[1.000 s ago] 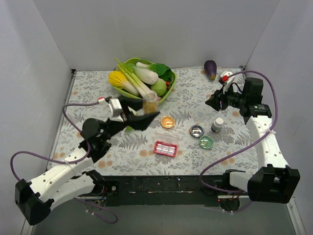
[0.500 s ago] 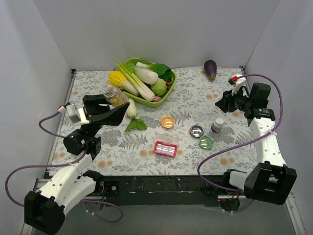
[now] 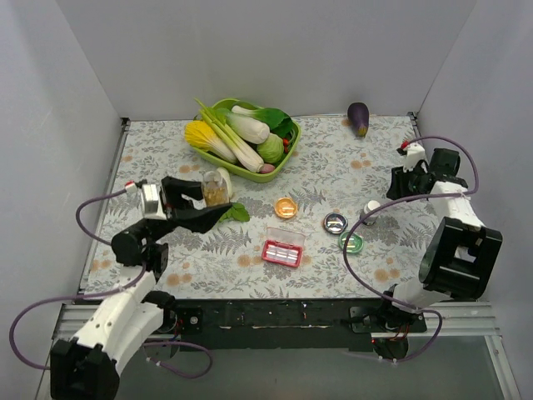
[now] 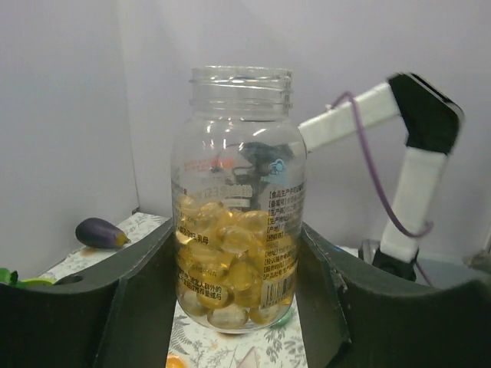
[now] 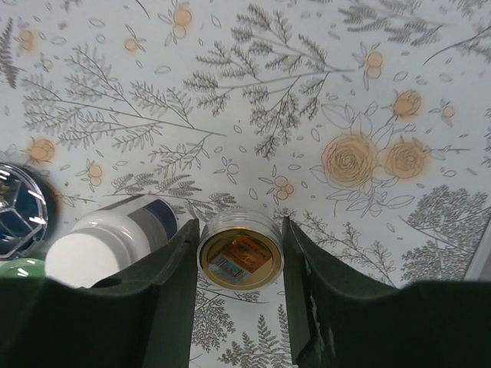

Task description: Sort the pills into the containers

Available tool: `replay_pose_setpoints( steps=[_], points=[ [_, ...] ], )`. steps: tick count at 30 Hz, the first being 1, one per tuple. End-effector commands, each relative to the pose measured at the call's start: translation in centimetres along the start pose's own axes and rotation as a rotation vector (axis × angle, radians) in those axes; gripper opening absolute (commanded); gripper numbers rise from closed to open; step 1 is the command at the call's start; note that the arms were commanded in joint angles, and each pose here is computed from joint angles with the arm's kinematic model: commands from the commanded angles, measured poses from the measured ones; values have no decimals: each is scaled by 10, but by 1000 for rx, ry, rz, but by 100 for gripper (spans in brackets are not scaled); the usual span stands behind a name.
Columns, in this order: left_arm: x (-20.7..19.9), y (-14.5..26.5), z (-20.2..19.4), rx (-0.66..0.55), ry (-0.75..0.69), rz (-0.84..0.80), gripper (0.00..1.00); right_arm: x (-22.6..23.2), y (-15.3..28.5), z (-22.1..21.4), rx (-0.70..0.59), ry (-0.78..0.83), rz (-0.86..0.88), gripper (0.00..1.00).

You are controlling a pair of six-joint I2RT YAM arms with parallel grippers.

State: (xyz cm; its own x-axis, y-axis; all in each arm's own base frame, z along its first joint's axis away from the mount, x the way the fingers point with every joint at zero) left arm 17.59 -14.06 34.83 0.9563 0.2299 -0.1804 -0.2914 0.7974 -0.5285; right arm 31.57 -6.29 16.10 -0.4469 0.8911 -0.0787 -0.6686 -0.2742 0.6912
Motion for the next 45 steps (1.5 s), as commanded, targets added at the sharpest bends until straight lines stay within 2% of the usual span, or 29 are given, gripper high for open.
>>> replay_pose_setpoints(
  steps=[1,5,9,13,17,19,22,23,25,27,28,34,40,45],
  points=[
    [-14,29,-37,190,-44,-21,0,-9,-12,-16,110,8,-10,3],
    [-26,51,-69,301,36,22,0,-6,-26,-34,180,-29,33,10],
    [-34,64,-92,339,105,52,0,-3,-33,-44,214,-47,61,21],
    [-34,56,-104,395,188,116,0,-1,-35,-48,226,-53,78,37],
    [-33,52,-120,456,286,174,0,-5,-26,-43,201,-42,50,42],
    [-38,50,-126,476,301,175,0,-9,-21,-42,193,-43,30,52],
    [-35,45,-126,533,246,185,0,-16,-11,-39,169,-42,0,75],
    [-32,48,-132,592,241,194,0,-18,-7,-37,161,-38,-1,76],
    [-27,40,-124,630,117,147,0,-20,-3,-38,146,-50,2,80],
    [-20,46,-136,745,95,132,0,-19,0,-39,125,-56,16,81],
    [-16,47,-139,777,17,95,0,-19,2,-39,116,-58,17,83],
    [1,64,-163,954,-108,14,0,-15,13,-39,28,-79,18,86],
    [11,77,-183,1107,-93,-1,0,-10,19,-36,-38,-73,17,87],
    [14,84,-194,1144,-87,-7,0,-7,19,-39,-51,-77,37,89]
  ],
)
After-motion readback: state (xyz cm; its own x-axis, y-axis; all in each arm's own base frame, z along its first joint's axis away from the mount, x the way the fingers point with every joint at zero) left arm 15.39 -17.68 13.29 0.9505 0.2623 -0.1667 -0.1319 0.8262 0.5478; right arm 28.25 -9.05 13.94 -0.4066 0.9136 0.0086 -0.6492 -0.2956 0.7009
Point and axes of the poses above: each gripper's point midway between its finger pads, its own y axis back along the fingers, its own x axis along the line the jaws close on, z = x × y, the point moved 7 cm from there along y, back along the fingers, and after that the axes turned 9 degrees about y, right-handed, at the moved point
